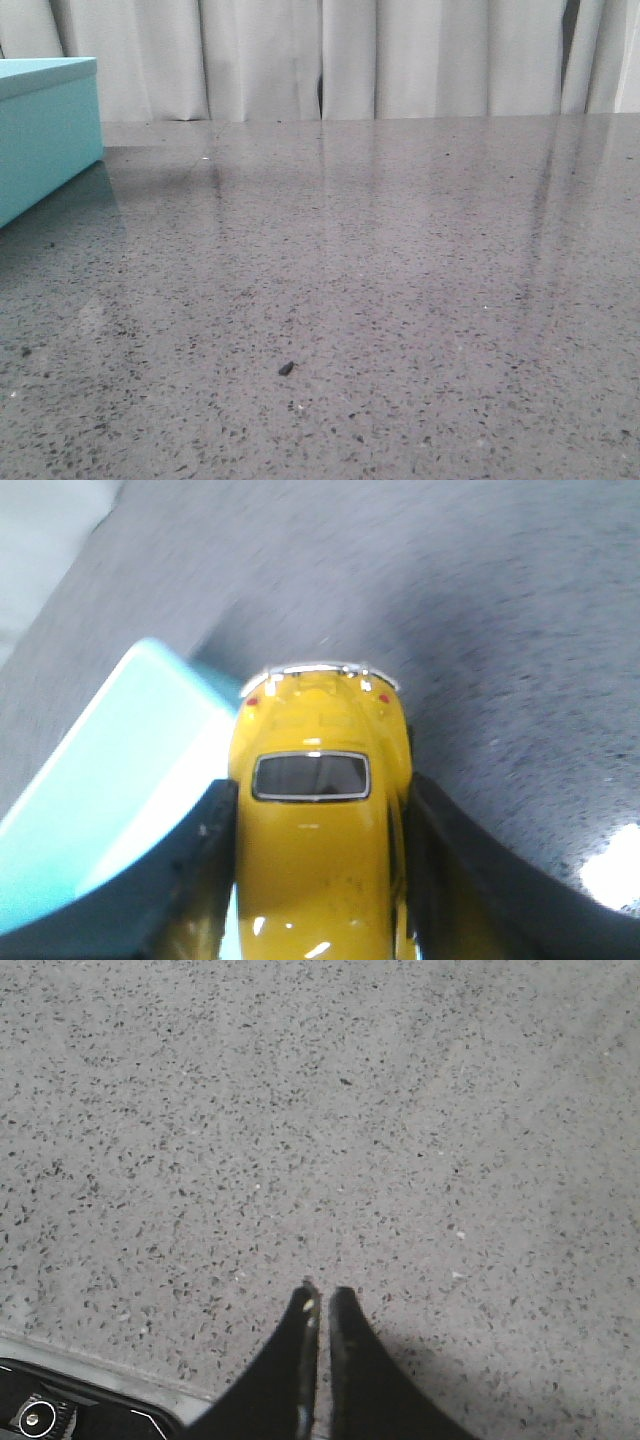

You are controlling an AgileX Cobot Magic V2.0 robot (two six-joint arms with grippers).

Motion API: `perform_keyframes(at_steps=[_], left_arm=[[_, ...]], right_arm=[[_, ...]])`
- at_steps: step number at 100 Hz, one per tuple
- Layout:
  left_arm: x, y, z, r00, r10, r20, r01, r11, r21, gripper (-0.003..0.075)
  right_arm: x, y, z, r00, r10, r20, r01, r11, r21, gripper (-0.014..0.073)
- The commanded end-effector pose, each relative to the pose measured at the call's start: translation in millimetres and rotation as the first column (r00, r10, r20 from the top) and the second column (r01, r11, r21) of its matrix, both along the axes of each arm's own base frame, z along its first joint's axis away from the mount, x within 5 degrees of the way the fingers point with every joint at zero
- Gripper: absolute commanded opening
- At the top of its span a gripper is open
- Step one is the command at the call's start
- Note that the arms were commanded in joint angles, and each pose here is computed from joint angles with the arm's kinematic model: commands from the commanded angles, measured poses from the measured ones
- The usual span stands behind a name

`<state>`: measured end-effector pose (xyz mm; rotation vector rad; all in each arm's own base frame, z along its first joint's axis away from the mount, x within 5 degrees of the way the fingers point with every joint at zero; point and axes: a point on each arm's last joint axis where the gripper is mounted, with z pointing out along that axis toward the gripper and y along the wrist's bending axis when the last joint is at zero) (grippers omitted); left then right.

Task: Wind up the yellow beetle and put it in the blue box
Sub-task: 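Carry the beetle over the blue box and lower it inside with the left gripper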

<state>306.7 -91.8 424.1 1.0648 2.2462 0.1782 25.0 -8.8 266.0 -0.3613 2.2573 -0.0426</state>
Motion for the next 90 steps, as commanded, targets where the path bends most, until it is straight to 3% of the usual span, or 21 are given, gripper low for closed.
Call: perform_keyframes(at_steps=[1,20,42,90], left_arm=[[-12,25,33,0.982,0.152,0.114,-0.139,0.984,-0.112,-0.0001],[-6,57,28,0.93,0.361,0.062,-0.342,0.917,-0.205,-0.0001],[9,74,-18,0.877,0.467,-0.114,-0.48,0.863,-0.159,-0.0001],[49,71,-94,0.801,0.495,-0.337,-0.535,0.844,-0.033,0.001]], right_arm=[[4,-1,10,0.998,0.004,0.068,-0.003,1.0,-0.014,-0.0048],[4,-1,10,0.998,0.004,0.068,-0.003,1.0,-0.014,-0.0048],[4,-1,10,0.998,0.004,0.068,-0.003,1.0,-0.014,-0.0048],[4,-1,10,0.998,0.004,0.068,-0.003,1.0,-0.014,-0.0048]])
